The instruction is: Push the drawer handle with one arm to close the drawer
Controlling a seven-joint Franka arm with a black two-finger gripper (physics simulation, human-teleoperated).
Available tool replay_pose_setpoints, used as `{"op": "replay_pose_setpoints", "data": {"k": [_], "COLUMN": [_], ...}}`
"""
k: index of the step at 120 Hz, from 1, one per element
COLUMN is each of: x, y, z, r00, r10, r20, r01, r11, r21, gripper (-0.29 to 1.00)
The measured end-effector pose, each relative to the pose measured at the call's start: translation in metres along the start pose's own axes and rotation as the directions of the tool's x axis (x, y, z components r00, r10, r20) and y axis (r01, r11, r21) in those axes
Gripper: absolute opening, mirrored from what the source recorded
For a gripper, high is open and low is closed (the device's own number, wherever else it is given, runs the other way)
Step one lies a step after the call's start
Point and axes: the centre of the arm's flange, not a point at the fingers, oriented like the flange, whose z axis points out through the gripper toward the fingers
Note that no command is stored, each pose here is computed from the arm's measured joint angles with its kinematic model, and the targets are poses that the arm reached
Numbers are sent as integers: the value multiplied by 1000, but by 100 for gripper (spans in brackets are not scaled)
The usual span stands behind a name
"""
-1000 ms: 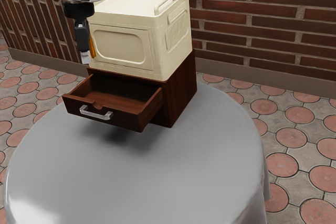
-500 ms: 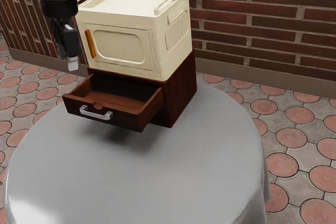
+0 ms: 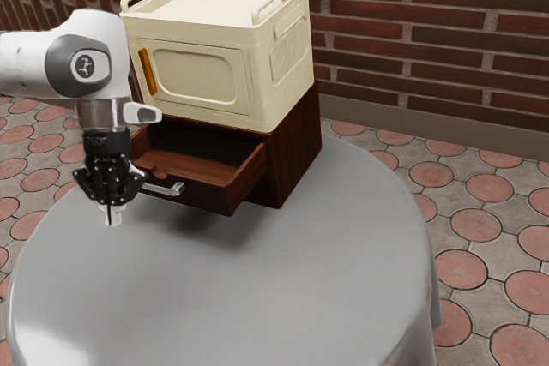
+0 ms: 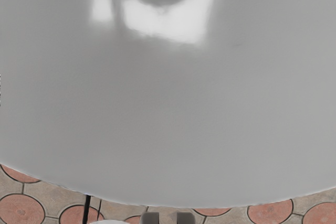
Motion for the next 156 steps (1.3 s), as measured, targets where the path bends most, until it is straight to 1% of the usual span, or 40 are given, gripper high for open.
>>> {"op": "replay_pose_setpoints", "data": {"k": [26, 48, 62, 81, 105, 130, 156], "x": [20, 48, 59, 71, 91, 108, 122], "y": [4, -6, -21, -20, -12, -5, -15], "z": [-3, 10, 10, 10, 10, 8, 8], "r00": [992, 987, 982, 977, 969, 959, 952], "r10": [-70, -94, -94, -36, 63, 141, 180], "r20": [-102, -131, -167, -210, -237, -246, -246], "r01": [69, 90, 94, 41, -56, -132, -171], "r11": [997, 995, 996, 999, 998, 990, 984], "r21": [-20, -38, -7, 17, 39, 54, 59], "gripper": [-7, -8, -8, -8, -8, -8, -8]}}
